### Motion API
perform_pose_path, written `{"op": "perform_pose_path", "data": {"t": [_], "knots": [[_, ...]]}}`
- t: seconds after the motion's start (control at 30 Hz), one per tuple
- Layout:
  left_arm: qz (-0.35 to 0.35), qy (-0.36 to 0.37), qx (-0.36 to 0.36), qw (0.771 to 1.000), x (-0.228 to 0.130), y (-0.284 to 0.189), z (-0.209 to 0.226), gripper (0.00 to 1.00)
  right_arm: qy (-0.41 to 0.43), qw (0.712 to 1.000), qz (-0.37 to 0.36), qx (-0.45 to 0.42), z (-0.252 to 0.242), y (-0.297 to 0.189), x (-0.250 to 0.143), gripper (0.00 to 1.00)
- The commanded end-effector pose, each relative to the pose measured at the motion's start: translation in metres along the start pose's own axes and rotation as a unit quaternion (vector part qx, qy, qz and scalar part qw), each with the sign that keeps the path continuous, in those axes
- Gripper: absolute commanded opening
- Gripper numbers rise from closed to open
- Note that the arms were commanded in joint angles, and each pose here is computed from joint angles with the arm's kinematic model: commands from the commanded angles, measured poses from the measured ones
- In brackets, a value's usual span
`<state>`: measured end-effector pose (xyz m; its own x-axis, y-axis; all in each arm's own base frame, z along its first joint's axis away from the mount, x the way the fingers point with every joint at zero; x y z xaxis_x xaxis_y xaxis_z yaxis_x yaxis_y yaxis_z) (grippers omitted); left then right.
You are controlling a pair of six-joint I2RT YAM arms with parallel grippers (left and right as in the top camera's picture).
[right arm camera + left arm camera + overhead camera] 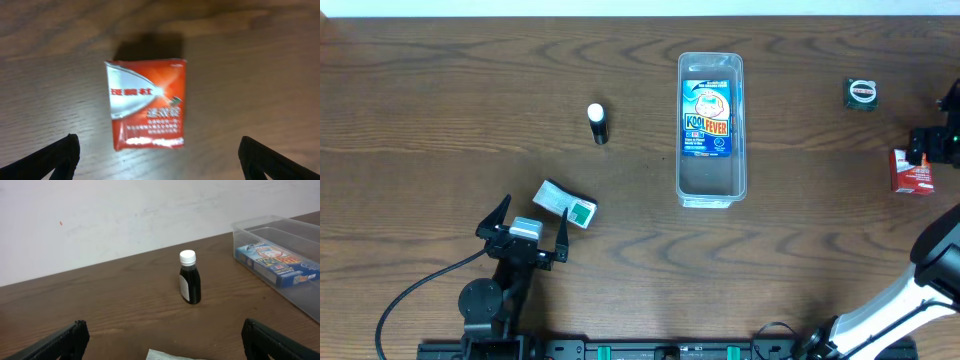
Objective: Pack container
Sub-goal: 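Move the right gripper back right over the red-and-white box, then lower and close the right gripper on the red-and-white box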
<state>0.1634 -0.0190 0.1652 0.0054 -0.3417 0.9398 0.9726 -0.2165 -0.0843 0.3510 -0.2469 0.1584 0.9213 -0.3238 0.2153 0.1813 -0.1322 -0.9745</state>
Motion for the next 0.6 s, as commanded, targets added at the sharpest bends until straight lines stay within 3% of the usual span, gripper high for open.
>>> {"op": "perform_pose_path", "data": {"t": [0.0, 0.57], "knots": [[0.021, -0.003, -0.011, 1.000, -0.012, 0.001, -0.004, 0.98, -0.018, 0.999, 0.020, 0.034, 0.007, 0.022, -0.004, 0.99], [0.021, -0.003, -0.011, 1.000, -0.012, 0.001, -0.004, 0.98, -0.019, 0.999, 0.027, 0.036, 0.008, 0.039, -0.002, 0.99]]}}
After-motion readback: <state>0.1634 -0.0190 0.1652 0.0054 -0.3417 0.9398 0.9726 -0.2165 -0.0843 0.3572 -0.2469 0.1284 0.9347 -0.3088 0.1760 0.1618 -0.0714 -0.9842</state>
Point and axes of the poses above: each gripper's point midway between its finger pads, its own y axis out along the fingers, its own z axis along the line the jaws close on, x = y × z, the point moved 8 cm from there along -y, back along the fingers, and after that the axes turned 11 degrees about y, right-handed, at the moved point
